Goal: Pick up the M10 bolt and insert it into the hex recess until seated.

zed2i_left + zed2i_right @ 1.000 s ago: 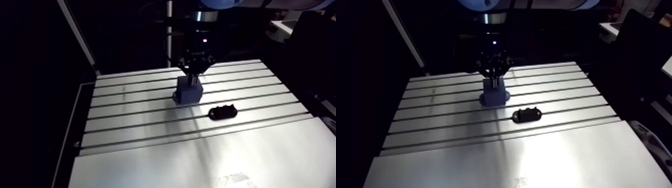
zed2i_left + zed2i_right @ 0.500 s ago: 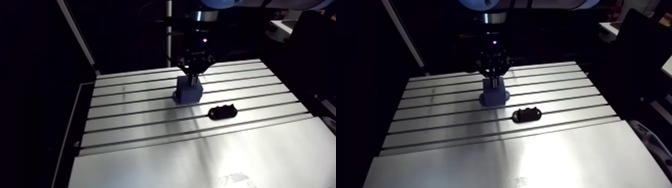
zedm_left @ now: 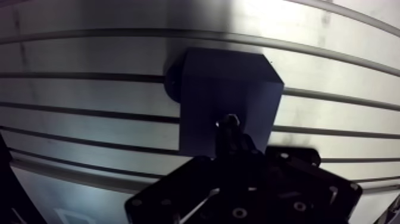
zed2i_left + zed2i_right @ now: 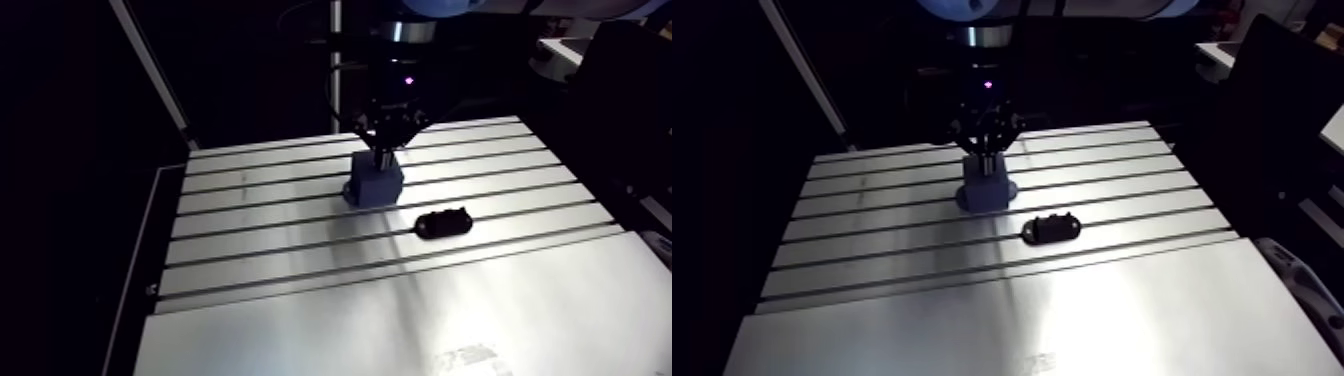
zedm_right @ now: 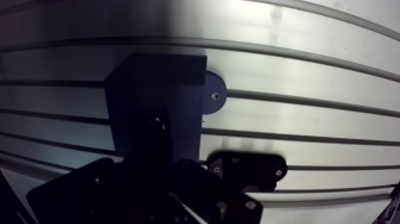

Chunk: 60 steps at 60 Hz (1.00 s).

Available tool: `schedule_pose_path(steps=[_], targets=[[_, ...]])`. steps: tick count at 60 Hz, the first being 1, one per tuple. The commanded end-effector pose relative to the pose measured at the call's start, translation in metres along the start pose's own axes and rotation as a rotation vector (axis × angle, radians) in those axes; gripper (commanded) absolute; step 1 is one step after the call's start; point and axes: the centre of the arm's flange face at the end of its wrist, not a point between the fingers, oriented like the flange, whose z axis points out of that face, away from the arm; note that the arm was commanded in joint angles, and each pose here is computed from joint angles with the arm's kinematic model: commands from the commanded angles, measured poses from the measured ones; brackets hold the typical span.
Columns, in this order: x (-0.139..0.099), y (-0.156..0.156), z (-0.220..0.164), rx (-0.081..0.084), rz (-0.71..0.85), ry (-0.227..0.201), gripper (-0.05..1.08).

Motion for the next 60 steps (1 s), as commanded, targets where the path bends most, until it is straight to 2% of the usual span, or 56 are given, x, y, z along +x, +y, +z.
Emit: schedule_pose_path(steps=[1, 6, 19, 45, 49, 50, 51, 52, 53, 55, 56, 57, 58, 59, 60], targets=[[0.000, 0.000, -0.001, 0.008, -0.001, 0.004, 1.08], [0.000, -0.001, -0.004, 0.017, -0.001, 0.011, 1.08], [0.000, -0.005, -0.015, 0.020, -0.007, 0.026, 1.08], [-0.006, -0.011, -0.039, 0.005, -0.014, 0.065, 1.07], [-0.006, -0.012, -0.042, 0.004, -0.015, 0.069, 0.99], [-0.006, -0.012, -0.043, 0.002, -0.015, 0.068, 0.92], [-0.006, -0.012, -0.043, 0.002, -0.015, 0.068, 0.92], [-0.007, -0.012, -0.045, -0.002, -0.015, 0.068, 0.81], [-0.007, -0.012, -0.045, -0.002, -0.015, 0.068, 0.81], [-0.008, -0.015, -0.050, -0.006, -0.019, 0.068, 0.41], [-0.008, -0.015, -0.050, -0.006, -0.019, 0.068, 0.41], [-0.009, -0.016, -0.052, -0.013, -0.021, 0.066, 0.21], [-0.009, -0.016, -0.052, -0.013, -0.021, 0.066, 0.21], [-0.009, -0.017, -0.053, -0.021, -0.022, 0.062, 0.06], [-0.009, -0.017, -0.053, -0.021, -0.022, 0.062, 0.06]])
